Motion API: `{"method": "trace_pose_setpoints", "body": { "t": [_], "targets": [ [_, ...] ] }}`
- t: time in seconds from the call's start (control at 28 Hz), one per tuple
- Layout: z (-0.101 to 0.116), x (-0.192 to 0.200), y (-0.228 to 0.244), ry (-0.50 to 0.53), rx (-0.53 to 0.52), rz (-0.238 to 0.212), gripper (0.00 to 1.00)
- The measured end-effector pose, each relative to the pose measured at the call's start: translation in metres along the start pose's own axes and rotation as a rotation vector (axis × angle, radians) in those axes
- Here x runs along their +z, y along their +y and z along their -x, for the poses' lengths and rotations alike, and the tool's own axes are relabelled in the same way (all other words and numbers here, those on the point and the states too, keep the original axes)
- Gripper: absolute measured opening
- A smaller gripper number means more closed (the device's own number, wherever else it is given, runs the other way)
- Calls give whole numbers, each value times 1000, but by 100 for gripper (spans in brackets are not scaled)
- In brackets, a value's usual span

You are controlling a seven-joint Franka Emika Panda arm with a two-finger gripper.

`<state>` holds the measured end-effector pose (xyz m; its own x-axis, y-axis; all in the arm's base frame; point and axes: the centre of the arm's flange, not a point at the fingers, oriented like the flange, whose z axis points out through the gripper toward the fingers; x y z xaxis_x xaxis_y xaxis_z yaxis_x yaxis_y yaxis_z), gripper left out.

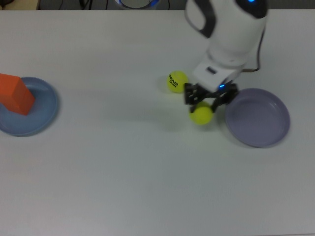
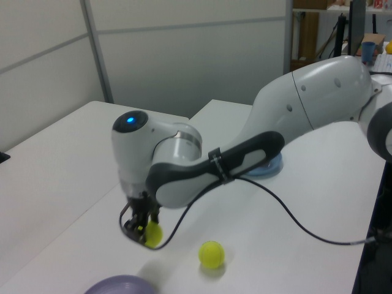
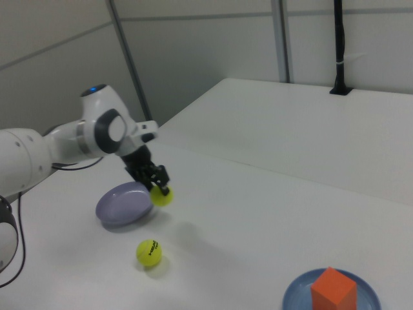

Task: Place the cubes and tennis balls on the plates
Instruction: 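Carry the tennis ball to the lavender plate and release it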

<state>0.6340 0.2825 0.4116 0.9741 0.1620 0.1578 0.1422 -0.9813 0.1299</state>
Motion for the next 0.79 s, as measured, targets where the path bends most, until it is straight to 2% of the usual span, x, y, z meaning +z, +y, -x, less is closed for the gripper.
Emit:
{"method": "trace_pose_setpoints", "body": {
  "t": [0.21,0.43,0.71,0.75,0.79],
  "targets": [
    [22,-14,-81,37,-81,-33,61],
    [39,8,-134,58,-136,-35,61],
    [44,37,-148,55,-163,-6,62],
    [44,37,-148,56,-161,-6,63],
    [42,35,-147,59,-159,-7,69]
  ]
}}
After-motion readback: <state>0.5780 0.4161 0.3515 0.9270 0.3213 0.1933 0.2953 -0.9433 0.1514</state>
